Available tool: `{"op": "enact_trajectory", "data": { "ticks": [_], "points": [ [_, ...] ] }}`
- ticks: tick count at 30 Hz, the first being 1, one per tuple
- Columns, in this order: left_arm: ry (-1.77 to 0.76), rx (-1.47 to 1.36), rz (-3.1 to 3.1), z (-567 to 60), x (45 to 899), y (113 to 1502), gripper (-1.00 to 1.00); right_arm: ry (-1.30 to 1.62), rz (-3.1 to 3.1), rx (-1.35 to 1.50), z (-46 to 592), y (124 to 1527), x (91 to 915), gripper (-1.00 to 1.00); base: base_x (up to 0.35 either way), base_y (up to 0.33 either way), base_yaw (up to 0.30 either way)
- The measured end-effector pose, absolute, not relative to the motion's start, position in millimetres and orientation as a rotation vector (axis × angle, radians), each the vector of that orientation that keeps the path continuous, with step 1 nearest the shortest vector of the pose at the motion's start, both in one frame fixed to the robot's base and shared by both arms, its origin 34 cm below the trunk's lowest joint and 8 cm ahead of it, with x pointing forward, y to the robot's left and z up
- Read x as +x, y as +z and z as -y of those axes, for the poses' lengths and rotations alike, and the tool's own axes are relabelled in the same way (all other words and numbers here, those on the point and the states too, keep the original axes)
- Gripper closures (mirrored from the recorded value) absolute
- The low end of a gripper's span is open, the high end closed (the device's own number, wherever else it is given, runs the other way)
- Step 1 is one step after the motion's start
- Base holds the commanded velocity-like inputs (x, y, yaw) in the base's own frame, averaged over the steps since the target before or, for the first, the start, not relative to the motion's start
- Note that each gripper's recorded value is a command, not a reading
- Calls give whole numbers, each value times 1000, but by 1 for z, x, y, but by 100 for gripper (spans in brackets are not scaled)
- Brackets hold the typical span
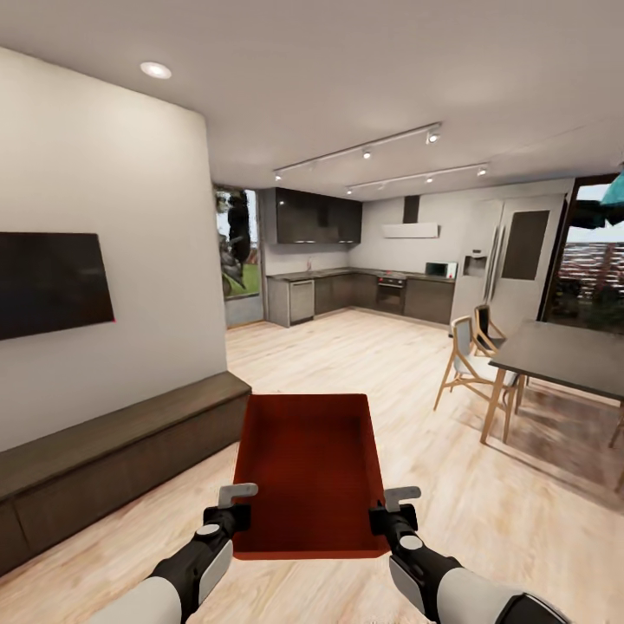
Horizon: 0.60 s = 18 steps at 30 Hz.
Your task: Move the two storage containers from the living room to the garage. In the garage, place one container on the floor and stack the other container on top of it (either order is fine).
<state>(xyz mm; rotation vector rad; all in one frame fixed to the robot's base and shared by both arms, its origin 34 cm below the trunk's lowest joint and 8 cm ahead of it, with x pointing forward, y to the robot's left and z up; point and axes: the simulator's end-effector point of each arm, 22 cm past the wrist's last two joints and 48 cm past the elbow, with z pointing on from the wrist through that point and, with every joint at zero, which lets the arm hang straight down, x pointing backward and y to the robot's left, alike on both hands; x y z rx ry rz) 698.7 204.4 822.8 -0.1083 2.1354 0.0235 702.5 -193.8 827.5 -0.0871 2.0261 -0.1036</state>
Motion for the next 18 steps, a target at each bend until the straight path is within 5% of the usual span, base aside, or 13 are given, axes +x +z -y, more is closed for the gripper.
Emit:
{"op": "enact_trajectory", "data": {
  "ticks": [18],
  "points": [
    [24,-108,-2136,-204,699,823,100,-104,-2027,-87,194,827,702,100,0,0,-287]
  ]
}}
